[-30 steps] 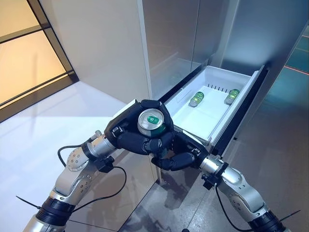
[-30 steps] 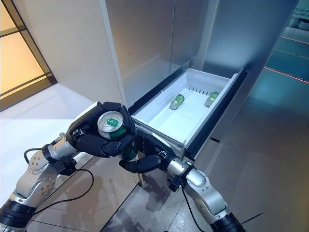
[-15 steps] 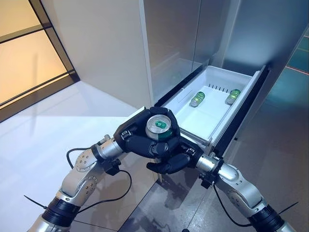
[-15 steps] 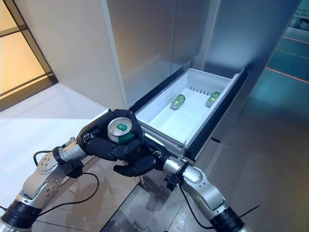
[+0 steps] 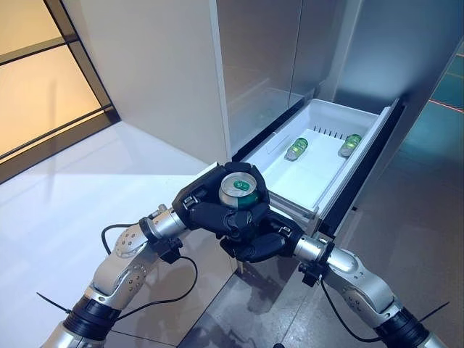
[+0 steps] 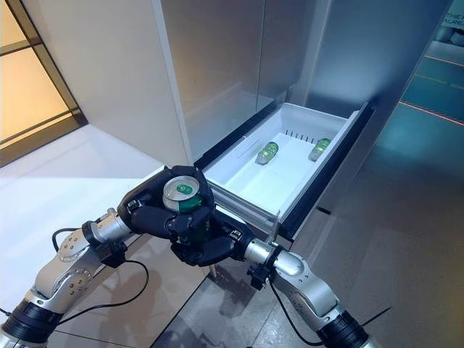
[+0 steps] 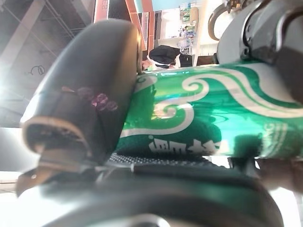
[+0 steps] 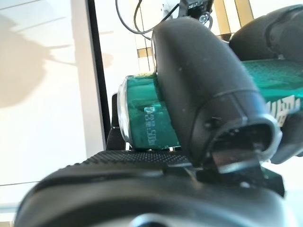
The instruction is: Put drinks into fridge and close the fridge
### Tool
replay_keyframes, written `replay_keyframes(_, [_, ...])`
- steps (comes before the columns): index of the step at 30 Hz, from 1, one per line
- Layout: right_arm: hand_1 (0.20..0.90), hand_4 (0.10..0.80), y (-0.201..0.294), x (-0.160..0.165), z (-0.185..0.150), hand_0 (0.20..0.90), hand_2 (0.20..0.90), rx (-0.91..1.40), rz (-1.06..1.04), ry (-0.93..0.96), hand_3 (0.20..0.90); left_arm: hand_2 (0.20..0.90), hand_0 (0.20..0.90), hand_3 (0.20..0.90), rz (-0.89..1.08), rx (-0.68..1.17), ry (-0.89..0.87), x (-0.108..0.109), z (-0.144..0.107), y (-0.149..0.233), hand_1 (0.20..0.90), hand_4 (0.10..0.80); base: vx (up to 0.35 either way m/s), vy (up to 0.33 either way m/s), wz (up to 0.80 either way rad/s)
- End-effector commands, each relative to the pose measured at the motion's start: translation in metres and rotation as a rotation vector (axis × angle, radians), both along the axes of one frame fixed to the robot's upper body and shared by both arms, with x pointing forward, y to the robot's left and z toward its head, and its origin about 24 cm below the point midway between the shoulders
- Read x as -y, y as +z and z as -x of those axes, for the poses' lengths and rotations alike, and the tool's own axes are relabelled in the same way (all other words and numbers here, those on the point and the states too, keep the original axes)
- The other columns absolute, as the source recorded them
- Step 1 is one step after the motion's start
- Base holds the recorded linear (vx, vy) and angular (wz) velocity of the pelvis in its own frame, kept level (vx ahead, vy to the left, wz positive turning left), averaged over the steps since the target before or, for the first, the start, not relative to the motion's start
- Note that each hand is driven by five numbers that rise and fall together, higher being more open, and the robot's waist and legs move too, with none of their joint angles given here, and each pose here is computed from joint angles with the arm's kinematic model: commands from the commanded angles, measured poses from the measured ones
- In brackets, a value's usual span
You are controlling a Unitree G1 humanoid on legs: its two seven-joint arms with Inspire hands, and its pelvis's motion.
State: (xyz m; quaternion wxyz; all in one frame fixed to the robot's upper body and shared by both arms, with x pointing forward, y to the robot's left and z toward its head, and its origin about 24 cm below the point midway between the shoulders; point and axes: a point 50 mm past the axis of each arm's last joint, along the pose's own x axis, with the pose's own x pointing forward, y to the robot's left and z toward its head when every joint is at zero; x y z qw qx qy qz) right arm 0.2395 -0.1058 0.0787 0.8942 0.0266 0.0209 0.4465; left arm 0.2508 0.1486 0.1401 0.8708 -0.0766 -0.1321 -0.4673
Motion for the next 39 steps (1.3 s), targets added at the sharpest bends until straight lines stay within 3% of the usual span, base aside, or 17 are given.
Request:
replay_keyframes(1, [0.300, 0.100, 0.071, -0.048, 0.002, 0.300, 0.300, 0.177, -0.398, 0.142, 0.200, 0.300, 0.300, 0.200, 0.231, 0.366, -0.194, 0.039, 0.009, 0.070, 0.300, 0.100, 0.000, 0.000, 0.00])
replay_keyframes(16, [0.300, 0.100, 0.086, -0.030, -0.001, 0.300, 0.300, 0.322, -0.304, 0.043, 0.200, 0.302, 0.302, 0.203, 0.177, 0.436, -0.145, 0.033, 0.014, 0.070, 0.302, 0.103, 0.000, 0.000, 0.00])
replay_keyframes(17, [0.300, 0.100, 0.087, -0.027, -0.003, 0.300, 0.300, 0.329, -0.286, 0.034, 0.200, 0.853, 0.853, 0.845, 0.171, 0.440, -0.134, 0.032, 0.014, 0.071, 0.853, 0.745, 0.000, 0.000, 0.00])
replay_keyframes(18, [0.300, 0.100, 0.089, -0.025, -0.004, 0.300, 0.300, 0.336, -0.277, 0.027, 0.200, 0.900, 0.900, 0.900, 0.169, 0.444, -0.126, 0.031, 0.014, 0.072, 0.900, 0.800, 0.000, 0.000, 0.00])
replay_keyframes(33, [0.300, 0.100, 0.115, 0.019, -0.022, 0.300, 0.300, 0.492, -0.167, -0.238, 0.200, 0.900, 0.900, 0.900, 0.329, 0.572, 0.091, 0.002, 0.018, 0.089, 0.900, 0.800, 0.000, 0.000, 0.00])
replay_keyframes(39, [0.300, 0.100, 0.121, 0.034, -0.030, 0.300, 0.300, 0.570, -0.076, -0.373, 0.200, 0.900, 0.900, 0.900, 0.432, 0.520, 0.110, -0.003, 0.017, 0.092, 0.900, 0.800, 0.016, -0.005, 0.01])
